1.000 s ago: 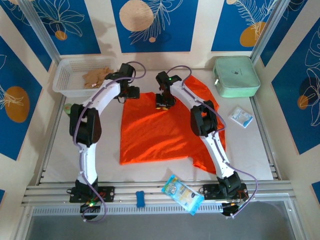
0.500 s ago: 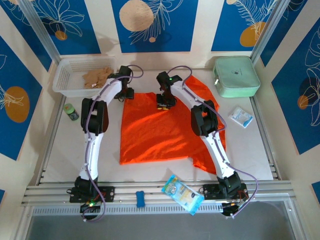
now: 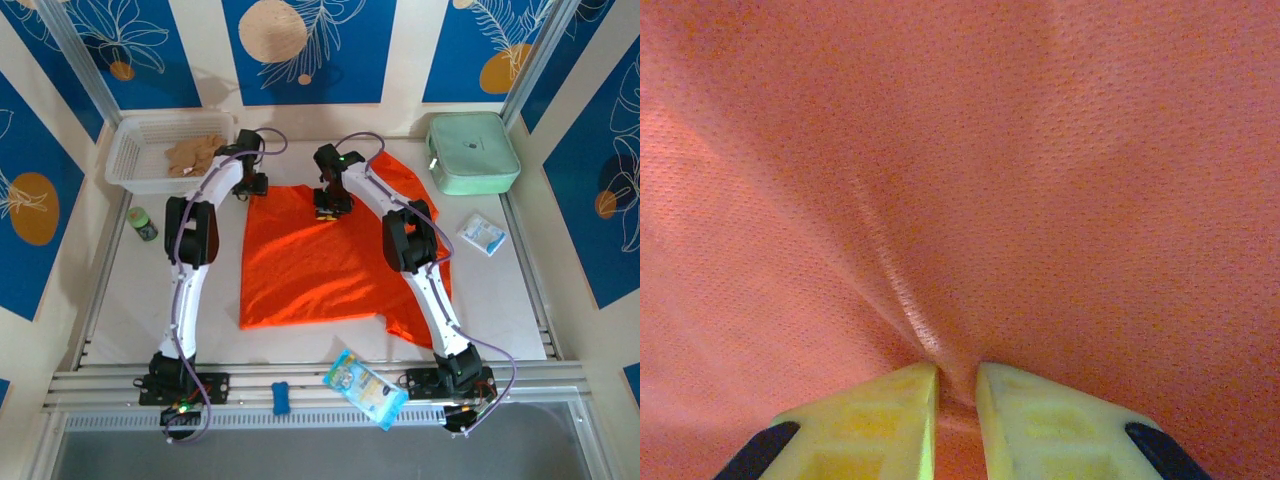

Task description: Fold and stack the t-shirts

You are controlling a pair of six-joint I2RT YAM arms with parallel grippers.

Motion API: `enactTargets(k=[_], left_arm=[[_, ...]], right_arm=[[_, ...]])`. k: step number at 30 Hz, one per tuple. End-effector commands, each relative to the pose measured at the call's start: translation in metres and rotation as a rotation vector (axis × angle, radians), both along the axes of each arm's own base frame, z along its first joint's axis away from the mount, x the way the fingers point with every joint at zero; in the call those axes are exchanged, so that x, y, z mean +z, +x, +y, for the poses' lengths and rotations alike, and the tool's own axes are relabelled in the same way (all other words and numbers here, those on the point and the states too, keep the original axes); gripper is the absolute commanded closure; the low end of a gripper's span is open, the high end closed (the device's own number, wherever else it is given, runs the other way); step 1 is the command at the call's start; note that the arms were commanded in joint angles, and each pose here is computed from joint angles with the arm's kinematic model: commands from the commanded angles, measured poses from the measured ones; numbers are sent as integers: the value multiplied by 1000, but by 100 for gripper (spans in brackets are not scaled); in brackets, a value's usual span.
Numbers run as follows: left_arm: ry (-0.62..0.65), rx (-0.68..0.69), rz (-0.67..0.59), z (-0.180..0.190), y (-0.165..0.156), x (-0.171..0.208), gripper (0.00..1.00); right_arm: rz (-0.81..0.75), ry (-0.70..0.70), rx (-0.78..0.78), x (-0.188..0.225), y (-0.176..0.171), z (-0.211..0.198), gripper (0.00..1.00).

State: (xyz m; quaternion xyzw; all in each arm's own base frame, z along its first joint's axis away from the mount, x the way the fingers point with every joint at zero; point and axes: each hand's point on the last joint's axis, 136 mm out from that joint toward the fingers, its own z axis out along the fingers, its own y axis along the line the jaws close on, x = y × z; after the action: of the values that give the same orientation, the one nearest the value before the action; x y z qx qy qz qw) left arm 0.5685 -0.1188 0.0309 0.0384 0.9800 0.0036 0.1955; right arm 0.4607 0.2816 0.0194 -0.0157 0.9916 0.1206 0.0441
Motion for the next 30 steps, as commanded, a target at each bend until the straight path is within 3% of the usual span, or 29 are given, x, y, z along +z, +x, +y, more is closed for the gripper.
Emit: enactTargets(k=[1,11,14,16,20,25,30], left_arm=[[-17,-21,31,-2,1,-7,58],[-76,-41,106,-13,-11,-25,75],[-73,-36,104,-12,-12,-23,86],[-77,-32,92,-13,-11,-16,100],[-98,-32,40,-18,-9,14,100],[-129,-43,-51,-29,-16,72,100],[-144,-31,-112,-27,-32,105,100]], right_arm=[[119,-61,23,-28,-31,-7,80],[124,-53,25,-28,-34,-6,81],[122,-49,25,-25,-34,-5,81],[117,-44,24,-22,-34,-5,81],[78,-32,7,-3,-26,-11,77],[-26,9,-46,50,-1,-42,55],[-103,0,-77,81,19,-88,47]])
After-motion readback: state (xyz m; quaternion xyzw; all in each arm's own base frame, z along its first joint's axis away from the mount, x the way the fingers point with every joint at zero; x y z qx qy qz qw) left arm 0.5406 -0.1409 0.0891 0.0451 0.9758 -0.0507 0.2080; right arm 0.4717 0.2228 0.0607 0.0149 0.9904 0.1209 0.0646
